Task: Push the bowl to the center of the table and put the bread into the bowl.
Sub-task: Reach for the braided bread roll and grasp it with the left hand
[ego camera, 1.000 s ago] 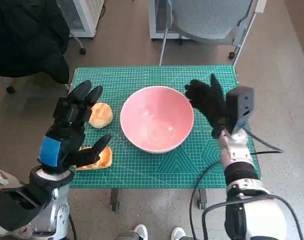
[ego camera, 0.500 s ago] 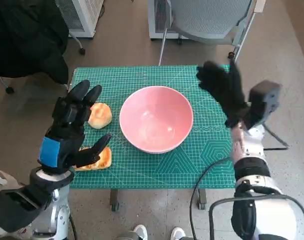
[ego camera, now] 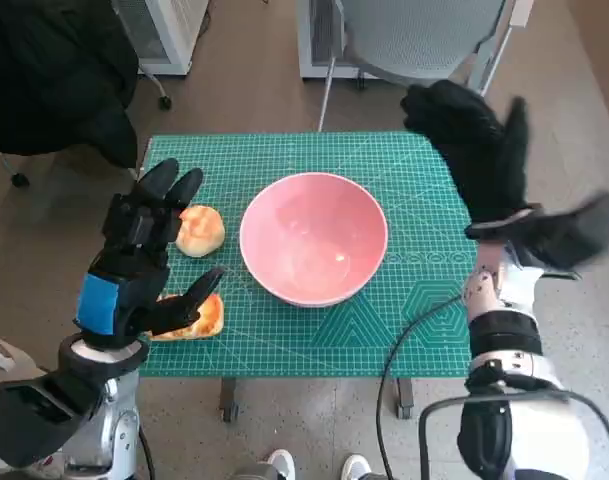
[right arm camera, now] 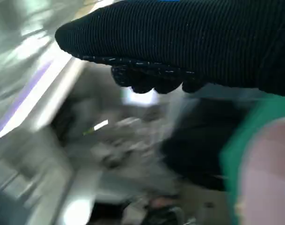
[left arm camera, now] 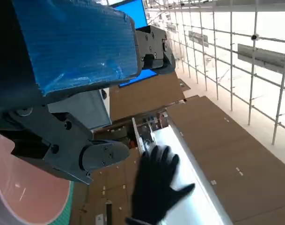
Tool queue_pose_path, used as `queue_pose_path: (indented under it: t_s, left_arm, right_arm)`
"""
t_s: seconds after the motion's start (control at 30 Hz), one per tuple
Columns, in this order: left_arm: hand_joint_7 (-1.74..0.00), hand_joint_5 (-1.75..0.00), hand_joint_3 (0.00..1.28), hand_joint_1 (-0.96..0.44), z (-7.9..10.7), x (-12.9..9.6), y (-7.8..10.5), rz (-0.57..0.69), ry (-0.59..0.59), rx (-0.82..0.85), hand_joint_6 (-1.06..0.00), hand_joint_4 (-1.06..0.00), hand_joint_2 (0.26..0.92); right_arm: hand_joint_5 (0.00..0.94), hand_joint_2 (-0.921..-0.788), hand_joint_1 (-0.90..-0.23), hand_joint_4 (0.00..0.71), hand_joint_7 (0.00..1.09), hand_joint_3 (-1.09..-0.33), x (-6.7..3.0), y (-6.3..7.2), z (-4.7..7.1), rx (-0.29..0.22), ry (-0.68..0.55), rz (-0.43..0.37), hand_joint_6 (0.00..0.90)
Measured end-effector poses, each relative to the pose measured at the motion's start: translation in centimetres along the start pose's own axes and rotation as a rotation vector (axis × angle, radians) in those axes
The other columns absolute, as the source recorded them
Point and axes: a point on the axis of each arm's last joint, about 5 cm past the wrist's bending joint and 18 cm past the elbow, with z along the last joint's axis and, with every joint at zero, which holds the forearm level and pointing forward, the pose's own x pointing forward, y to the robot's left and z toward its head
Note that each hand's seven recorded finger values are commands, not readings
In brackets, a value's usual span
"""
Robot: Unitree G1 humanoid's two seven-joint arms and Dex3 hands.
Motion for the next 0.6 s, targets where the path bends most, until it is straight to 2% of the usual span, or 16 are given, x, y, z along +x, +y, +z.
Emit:
queue_pose_path:
  t_s: [0.23,0.6]
  left_arm:
    - [-0.49,-0.37,0.53,-0.23,0.1,0.2,0.0,-0.002,-0.009,0.000,0.00,0.00,0.749]
    - [-0.47,-0.33,0.51,-0.24,0.4,0.8,0.0,-0.010,-0.040,-0.002,0.00,0.00,0.753]
  right_arm:
    - [0.000,-0.921,-0.657,0.204,0.00,-0.782,-0.81,0.4,0.2,0.014,-0.129,0.103,0.266]
    - [0.000,-0.921,-0.658,0.202,0.01,-0.758,-1.93,0.5,0.1,0.001,-0.131,0.132,0.267]
